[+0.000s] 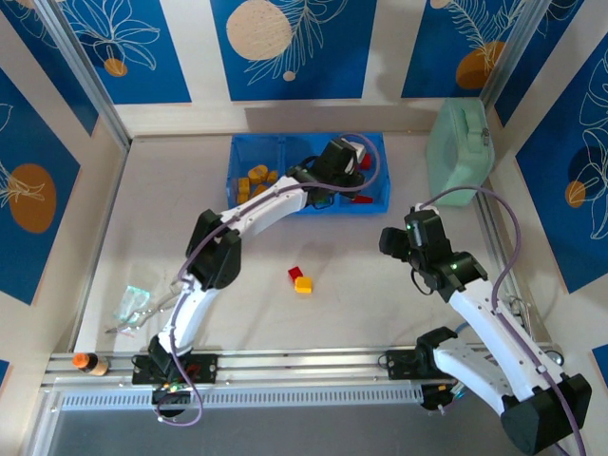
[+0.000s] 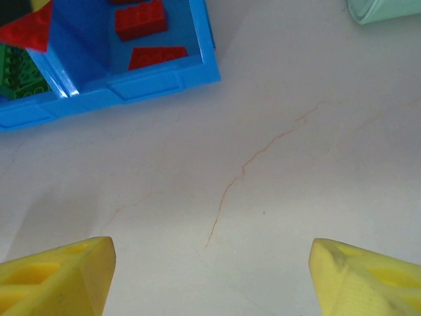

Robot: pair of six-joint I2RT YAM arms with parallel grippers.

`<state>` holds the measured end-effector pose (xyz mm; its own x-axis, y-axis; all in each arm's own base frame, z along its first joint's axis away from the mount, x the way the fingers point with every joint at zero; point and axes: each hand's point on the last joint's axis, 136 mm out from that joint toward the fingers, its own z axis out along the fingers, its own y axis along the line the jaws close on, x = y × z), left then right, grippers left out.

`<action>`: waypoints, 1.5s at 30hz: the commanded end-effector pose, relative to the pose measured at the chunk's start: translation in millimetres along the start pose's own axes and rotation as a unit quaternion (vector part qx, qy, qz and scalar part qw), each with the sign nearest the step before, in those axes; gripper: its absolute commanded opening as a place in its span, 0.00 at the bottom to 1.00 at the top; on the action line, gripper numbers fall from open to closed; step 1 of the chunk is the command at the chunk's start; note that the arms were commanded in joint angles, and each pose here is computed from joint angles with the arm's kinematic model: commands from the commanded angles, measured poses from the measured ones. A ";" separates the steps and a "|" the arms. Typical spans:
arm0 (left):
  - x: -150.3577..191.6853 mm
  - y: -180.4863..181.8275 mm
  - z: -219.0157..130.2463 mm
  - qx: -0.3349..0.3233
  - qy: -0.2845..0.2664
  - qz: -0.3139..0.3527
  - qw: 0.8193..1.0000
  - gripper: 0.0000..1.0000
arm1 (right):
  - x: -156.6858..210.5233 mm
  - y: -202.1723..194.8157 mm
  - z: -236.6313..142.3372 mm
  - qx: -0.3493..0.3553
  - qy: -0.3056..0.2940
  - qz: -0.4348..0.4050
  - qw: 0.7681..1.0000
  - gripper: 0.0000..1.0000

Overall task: Sort the legos into containers by color
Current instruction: Place the lego in the container, then pick up the lego from the bottom-center of the table.

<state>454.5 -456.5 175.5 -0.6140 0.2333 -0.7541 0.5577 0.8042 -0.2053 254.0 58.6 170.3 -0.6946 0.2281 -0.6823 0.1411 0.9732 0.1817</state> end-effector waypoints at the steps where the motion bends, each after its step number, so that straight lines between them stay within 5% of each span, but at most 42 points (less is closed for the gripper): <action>1: -8.7 5.8 10.8 -0.013 0.009 0.013 1.000 0.25 | 8.9 -0.2 -0.4 -0.003 0.010 0.013 1.000 0.79; 21: -24.4 32.8 35.5 -0.056 -0.030 0.007 0.998 0.29 | 15.1 4.3 -9.5 -0.021 0.008 0.011 1.000 0.80; 23: -27.4 34.3 35.2 -0.054 -0.035 0.005 0.998 0.36 | 15.5 6.4 -10.8 -0.022 0.008 0.008 1.000 0.80; 25: -31.3 33.1 31.6 -0.050 -0.038 0.005 0.998 0.57 | 15.6 8.4 -12.5 -0.024 0.008 0.003 1.000 0.80; 28: -40.4 28.0 18.4 -0.040 -0.043 0.006 0.998 0.78 | 15.6 9.9 -14.8 -0.022 0.008 -0.005 1.000 0.80; 37: -67.7 4.9 -59.7 -0.011 -0.078 0.015 0.997 0.79 | 22.5 34.6 -14.6 -0.063 0.026 -0.053 0.996 0.81; 45: -24.9 35.9 -137.8 -0.050 -0.123 0.009 0.991 0.79 | 74.2 112.5 -12.3 -0.207 0.117 -0.189 0.953 0.83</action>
<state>417.4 -375.1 258.2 -0.5103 0.1720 -0.8426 0.5238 0.8393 -0.1459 217.2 148.0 140.1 -0.8092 -0.0957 -0.5796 -0.2486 0.9498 0.1901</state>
